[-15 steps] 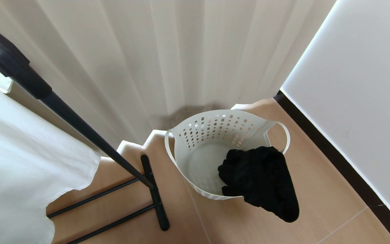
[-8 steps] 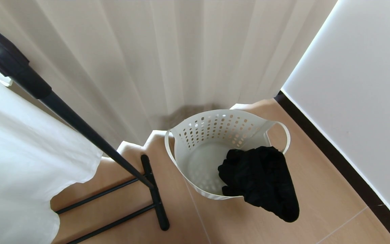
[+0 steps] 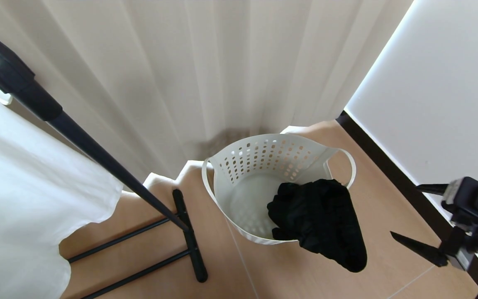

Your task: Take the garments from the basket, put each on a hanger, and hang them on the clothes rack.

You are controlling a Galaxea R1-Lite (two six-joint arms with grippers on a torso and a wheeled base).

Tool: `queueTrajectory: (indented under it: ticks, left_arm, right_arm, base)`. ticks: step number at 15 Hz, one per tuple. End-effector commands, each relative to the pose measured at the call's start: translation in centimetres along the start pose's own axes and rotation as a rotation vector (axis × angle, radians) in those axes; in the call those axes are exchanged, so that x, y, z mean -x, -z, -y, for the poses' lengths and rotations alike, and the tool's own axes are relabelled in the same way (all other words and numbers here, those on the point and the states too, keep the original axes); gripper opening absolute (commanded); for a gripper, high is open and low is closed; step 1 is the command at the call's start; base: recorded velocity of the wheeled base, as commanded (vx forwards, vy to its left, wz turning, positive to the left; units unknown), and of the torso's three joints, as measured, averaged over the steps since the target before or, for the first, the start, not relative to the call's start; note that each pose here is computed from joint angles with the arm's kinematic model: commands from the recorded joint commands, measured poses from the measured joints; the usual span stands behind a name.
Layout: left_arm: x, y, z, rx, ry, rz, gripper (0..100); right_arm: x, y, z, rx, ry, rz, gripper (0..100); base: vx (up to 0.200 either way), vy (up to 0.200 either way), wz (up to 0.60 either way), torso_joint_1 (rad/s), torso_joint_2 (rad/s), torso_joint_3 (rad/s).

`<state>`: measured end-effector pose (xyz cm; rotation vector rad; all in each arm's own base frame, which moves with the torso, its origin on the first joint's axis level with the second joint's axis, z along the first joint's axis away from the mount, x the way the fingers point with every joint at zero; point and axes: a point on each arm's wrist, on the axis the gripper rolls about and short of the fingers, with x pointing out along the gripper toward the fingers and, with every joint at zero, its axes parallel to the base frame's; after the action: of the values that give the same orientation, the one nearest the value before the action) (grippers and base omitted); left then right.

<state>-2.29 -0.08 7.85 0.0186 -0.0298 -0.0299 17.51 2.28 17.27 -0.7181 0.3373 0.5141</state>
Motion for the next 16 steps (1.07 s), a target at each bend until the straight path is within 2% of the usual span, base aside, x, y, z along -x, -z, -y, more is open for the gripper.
queueTrajectory:
  ticks: [1, 3, 5, 6, 7, 9, 16]
  left_arm:
    - [0.0, 0.0, 0.0, 0.000, 0.000, 0.000, 100]
    - [0.0, 0.0, 0.0, 0.000, 0.000, 0.000, 100]
    - [0.0, 0.0, 0.0, 0.000, 0.000, 0.000, 100]
    - [0.0, 0.0, 0.0, 0.000, 0.000, 0.000, 100]
    - [0.0, 0.0, 0.0, 0.000, 0.000, 0.001, 100]
    - [0.0, 0.0, 0.0, 0.000, 0.000, 0.001, 100]
    - [0.0, 0.0, 0.0, 0.000, 0.000, 0.000, 100]
  right_arm:
    - [-6.2, -0.7, 2.5, 0.139, -0.062, -0.071, 100]
    - [-9.9, -1.5, 2.8, 0.226, -0.078, -0.113, 100]
    - [-12.9, -2.3, 2.7, 0.251, -0.088, -0.131, 100]
    - [-12.9, -2.3, 2.7, 0.251, -0.088, -0.131, 100]
    - [-16.0, -3.2, 2.9, 0.272, -0.070, -0.157, 100]
    - [-18.0, -3.7, 2.9, 0.283, -0.063, -0.164, 100]
    - [-21.8, -3.7, 3.4, 0.288, -0.025, -0.196, 100]
  base:
    - [0.000, 0.000, 0.00, 0.000, 0.00, 0.000]
    - [0.000, 0.000, 0.00, 0.000, 0.00, 0.000]
    - [0.000, 0.000, 0.00, 0.000, 0.00, 0.000]
    - [0.000, 0.000, 0.00, 0.000, 0.00, 0.000]
    - [0.000, 0.000, 0.00, 0.000, 0.00, 0.000]
    - [0.000, 0.000, 0.00, 0.000, 0.00, 0.000]
    - [0.000, 0.000, 0.00, 0.000, 0.00, 0.000]
